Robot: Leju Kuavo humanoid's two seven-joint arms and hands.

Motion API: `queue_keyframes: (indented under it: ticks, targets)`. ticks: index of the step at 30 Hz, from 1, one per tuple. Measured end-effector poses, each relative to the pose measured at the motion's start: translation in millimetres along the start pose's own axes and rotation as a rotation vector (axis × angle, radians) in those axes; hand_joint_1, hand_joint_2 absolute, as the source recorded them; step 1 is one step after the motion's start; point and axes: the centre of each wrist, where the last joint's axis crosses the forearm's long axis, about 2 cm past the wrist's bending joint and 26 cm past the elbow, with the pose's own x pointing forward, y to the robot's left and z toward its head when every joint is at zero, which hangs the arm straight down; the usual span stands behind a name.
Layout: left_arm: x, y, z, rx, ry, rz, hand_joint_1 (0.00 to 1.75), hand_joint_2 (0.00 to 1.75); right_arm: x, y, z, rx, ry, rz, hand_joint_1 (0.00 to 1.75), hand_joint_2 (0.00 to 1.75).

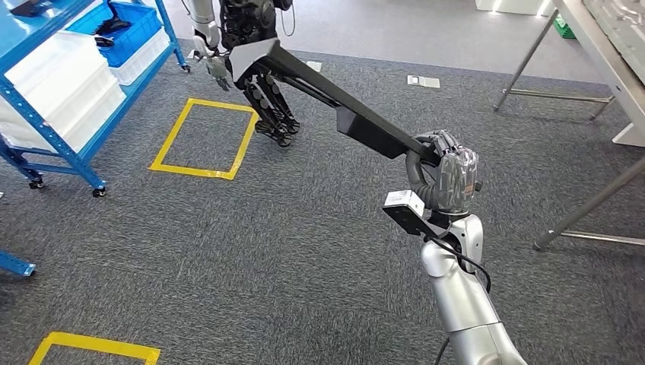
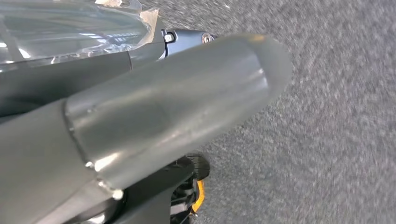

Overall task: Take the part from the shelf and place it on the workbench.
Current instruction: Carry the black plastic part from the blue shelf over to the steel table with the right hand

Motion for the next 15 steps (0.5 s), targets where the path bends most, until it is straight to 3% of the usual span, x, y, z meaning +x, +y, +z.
queue_keyframes:
  ticks: [15]
  targets:
    - [-5.6,6.2,1.8,-0.012,-0.009,-0.004,0.00,0.00,4.8,-2.0,6.6,-0.006,0.000,-0.005,1.75,1.75]
